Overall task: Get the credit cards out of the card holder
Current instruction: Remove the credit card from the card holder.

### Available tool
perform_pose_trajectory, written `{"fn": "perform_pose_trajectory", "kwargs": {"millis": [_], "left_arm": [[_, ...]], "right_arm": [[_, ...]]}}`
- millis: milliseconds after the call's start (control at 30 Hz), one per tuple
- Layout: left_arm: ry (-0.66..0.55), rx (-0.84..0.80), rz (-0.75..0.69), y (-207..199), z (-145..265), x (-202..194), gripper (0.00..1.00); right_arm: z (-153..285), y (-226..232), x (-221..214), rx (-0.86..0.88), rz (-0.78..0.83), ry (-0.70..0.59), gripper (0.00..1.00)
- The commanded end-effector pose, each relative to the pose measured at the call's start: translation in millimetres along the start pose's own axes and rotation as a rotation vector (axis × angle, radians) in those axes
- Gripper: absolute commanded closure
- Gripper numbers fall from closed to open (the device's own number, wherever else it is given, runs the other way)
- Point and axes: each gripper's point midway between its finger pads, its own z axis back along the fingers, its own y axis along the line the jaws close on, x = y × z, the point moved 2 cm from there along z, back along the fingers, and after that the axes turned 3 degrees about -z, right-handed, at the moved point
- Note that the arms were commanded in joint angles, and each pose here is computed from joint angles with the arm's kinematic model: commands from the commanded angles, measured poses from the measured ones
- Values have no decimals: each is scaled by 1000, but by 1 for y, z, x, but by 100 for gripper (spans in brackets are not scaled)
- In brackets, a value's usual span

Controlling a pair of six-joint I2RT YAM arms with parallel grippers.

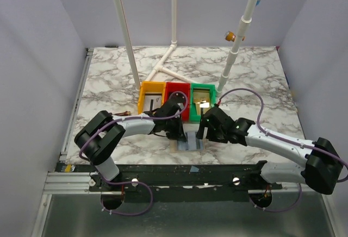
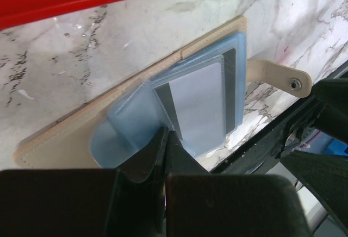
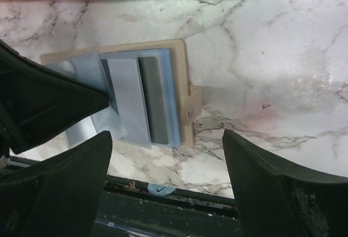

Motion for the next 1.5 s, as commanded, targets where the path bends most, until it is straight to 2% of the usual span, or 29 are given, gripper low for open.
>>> {"fn": "perform_pose_trajectory", "kwargs": {"millis": [0, 167, 400, 800, 1167, 1467], "left_arm": [[-12, 56, 7, 20, 3, -5, 100], [-20, 50, 16, 23, 6, -5, 100], [-24, 42, 20, 23, 7, -5, 100], [-38, 31, 26, 24, 10, -5, 100], [-69, 15, 29, 25, 27, -6, 100], [-109, 4, 28, 26, 47, -4, 100]], "right_arm": [[4, 21, 8, 48, -9, -38, 17], [5, 37, 7, 107, -1, -26, 28], [-11, 50, -2, 133, 10, 14, 49], [-38, 66, -12, 168, 5, 59, 71], [-60, 50, -28, 102, 4, 99, 83], [-62, 54, -30, 123, 23, 113, 85]]}}
